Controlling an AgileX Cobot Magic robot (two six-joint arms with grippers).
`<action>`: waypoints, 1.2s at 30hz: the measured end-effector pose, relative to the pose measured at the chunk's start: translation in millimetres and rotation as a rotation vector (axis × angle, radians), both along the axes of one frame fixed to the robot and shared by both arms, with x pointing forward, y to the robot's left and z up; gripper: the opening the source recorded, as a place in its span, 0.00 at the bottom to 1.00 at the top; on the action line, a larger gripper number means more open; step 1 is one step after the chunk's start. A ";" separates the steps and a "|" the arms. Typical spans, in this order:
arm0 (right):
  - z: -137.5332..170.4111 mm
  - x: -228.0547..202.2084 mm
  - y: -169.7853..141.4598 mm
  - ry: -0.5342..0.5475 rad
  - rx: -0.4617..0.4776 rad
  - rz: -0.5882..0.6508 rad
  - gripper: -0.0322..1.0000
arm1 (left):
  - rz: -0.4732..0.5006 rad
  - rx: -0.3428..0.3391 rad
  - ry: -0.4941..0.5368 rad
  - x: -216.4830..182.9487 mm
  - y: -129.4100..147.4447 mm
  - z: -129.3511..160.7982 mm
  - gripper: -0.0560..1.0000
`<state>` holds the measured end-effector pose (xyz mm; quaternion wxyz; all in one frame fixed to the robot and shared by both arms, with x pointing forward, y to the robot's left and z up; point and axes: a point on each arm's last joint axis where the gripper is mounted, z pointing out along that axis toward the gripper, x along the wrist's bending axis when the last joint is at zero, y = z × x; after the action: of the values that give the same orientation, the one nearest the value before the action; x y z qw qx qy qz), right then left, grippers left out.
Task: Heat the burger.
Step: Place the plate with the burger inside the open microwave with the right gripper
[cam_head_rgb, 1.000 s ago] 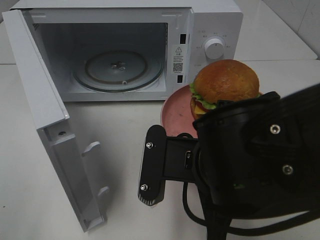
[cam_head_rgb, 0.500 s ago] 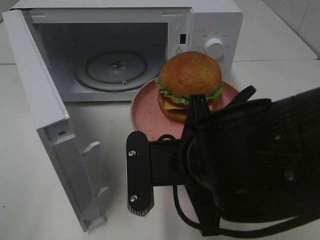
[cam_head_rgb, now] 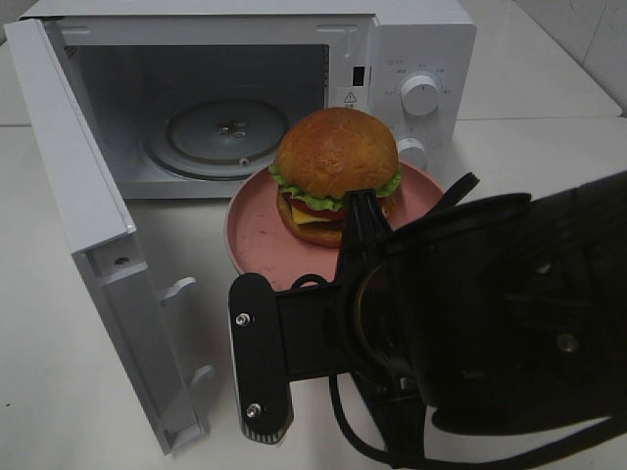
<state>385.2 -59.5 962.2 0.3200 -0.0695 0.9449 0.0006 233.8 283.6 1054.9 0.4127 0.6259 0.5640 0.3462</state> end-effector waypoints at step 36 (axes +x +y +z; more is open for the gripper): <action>3.4 62.0 -45.7 0.181 -0.078 0.474 0.11 | 0.000 0.000 0.000 0.0 0.0 0.0 0.99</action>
<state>447.3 -105.2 965.6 0.2222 -0.3012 0.9262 0.0452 233.8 283.6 1054.9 0.4127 0.6259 0.5640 0.3462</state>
